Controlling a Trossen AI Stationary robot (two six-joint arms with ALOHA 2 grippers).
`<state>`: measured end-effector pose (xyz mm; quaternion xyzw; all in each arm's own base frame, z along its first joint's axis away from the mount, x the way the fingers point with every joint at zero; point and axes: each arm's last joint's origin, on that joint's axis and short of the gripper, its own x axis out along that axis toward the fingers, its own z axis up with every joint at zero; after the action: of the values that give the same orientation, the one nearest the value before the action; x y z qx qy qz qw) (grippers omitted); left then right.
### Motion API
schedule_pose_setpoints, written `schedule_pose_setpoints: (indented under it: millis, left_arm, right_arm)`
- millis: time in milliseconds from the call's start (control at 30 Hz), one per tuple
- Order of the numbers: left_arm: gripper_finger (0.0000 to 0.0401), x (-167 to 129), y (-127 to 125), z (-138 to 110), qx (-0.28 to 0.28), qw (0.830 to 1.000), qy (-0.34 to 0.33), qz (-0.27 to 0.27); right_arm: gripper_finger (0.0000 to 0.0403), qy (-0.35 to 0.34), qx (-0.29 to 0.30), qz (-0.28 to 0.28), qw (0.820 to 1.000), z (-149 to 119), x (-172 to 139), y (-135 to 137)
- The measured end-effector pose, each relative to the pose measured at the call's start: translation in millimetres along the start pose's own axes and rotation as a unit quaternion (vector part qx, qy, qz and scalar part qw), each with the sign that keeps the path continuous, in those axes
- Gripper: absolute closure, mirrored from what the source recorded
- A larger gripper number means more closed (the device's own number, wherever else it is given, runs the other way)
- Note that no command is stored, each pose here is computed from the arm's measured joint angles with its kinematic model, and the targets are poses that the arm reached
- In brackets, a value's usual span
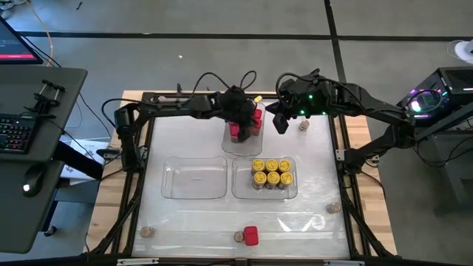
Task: Sort spices by type
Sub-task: Put the red seasoning can into the top transparent bin
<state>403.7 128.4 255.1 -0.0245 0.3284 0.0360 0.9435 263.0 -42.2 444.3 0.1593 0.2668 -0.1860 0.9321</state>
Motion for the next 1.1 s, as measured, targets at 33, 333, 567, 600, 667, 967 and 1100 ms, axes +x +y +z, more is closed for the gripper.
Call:
schedule_pose_setpoints:
  millis: [33,333,567,600,667,967,1100]
  left_arm:
    - [0.0397,3.8,0.7,-1.6,-0.008,1.0,0.0,0.0]
    - [0.0401,43.5,-4.5,-38.9,0.002,0.994,0.107,-0.022]
    - [0.0401,47.3,-1.9,-44.7,0.011,0.991,0.129,0.011]
    - [0.0401,45.8,-2.1,-46.1,0.016,0.99,0.14,0.013]
    - [0.0401,42.2,-2.2,-48.5,0.029,0.986,0.162,0.025]
    - [0.0401,27.1,-2.4,-41.5,0.042,0.981,0.185,0.046]
    - [0.0401,2.9,-2.6,-8.3,0.046,0.99,0.123,0.059]
  right_arm:
    - [0.0402,0.0,0.0,0.0,1.0,0.1,0.0,0.0]
    - [0.0402,-0.004,-0.002,0.001,1.0,0.8,-0.1,0.0]
    - [0.0402,-0.004,-0.001,0.0,1.0,0.9,-0.1,0.0]
    - [0.0402,-0.004,-0.001,0.0,1.0,0.9,-0.1,0.0]
    - [0.0402,-0.004,-0.002,0.0,1.0,0.9,-0.1,0.0]
    - [0.0402,-0.01,-0.002,0.002,1.0,1.9,-0.7,0.3]
    - [0.0402,-0.02,-0.013,0.005,1.0,3.0,-6.3,-0.2]
